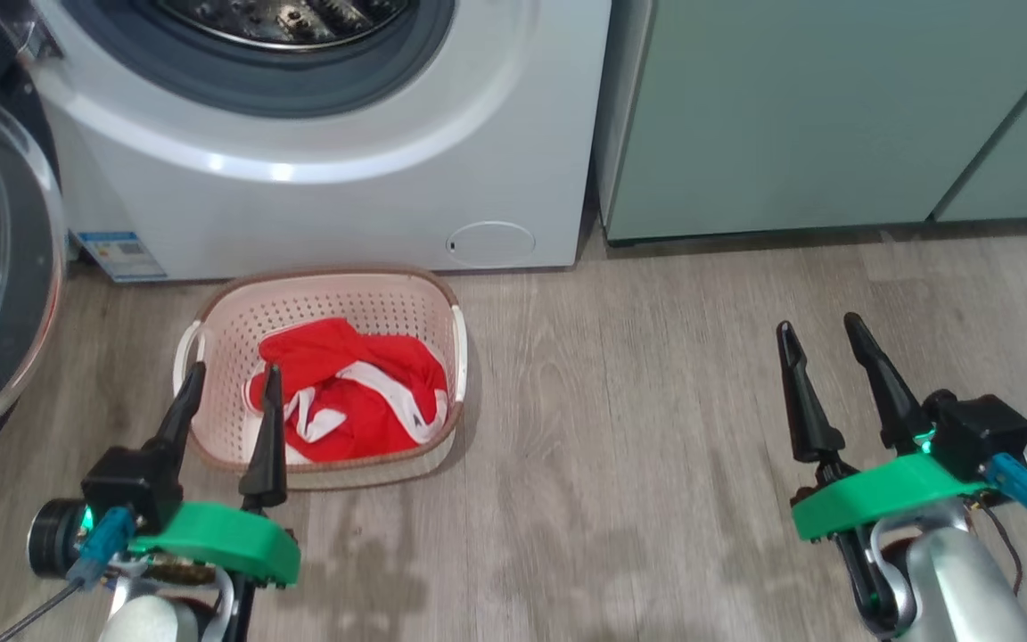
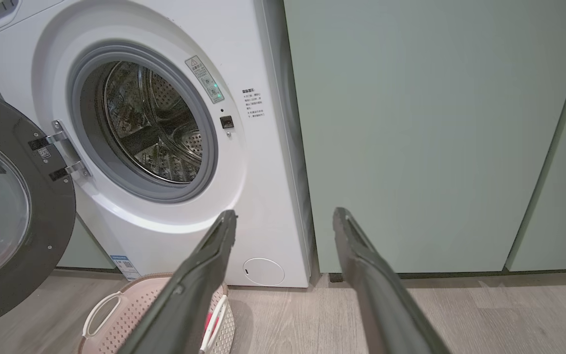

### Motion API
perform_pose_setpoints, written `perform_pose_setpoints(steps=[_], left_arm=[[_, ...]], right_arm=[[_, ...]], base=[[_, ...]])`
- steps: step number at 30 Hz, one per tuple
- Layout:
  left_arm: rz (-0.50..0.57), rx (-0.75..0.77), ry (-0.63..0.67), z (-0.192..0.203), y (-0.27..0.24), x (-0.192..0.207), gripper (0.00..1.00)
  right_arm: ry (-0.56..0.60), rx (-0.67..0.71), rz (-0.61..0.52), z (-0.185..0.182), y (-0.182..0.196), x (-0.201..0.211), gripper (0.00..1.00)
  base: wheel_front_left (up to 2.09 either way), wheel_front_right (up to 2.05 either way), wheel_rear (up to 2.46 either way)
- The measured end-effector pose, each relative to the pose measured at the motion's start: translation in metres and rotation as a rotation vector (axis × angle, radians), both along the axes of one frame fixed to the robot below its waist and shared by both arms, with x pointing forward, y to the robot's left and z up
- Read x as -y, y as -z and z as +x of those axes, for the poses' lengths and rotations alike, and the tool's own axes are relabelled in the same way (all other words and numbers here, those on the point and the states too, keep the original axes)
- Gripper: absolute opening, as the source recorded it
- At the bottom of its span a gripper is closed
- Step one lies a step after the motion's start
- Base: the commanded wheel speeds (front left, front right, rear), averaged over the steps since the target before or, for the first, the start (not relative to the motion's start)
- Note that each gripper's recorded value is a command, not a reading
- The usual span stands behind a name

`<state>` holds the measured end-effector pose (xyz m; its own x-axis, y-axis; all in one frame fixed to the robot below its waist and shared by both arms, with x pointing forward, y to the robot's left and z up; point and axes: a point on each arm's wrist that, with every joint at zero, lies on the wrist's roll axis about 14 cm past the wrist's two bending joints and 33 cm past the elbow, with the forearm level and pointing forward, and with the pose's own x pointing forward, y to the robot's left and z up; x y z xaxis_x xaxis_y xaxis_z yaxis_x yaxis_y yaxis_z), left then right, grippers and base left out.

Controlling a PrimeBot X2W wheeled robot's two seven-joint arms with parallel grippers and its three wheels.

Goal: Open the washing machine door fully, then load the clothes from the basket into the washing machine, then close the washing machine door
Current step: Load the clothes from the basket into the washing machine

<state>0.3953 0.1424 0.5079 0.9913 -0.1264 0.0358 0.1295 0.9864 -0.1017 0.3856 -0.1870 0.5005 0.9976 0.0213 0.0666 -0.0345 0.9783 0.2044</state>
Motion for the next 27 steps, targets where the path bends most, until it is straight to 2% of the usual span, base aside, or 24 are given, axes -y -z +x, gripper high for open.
perform_pose_setpoints(steps=[15, 27], left_arm=[[-0.001, -0.011, 0.013, 0.0002, 0.0005, 0.0018, 1.00], [0.000, -0.012, 0.004, 0.0016, 0.0010, -0.0016, 1.00]], right_arm=[[-0.005, -0.010, 0.002, -0.0029, 0.0033, -0.0019, 1.00], [-0.008, -0.017, 0.004, -0.0018, 0.0057, -0.0034, 1.00]], base=[[1.71, -1.71, 0.00], [0.24, -0.24, 0.00]])
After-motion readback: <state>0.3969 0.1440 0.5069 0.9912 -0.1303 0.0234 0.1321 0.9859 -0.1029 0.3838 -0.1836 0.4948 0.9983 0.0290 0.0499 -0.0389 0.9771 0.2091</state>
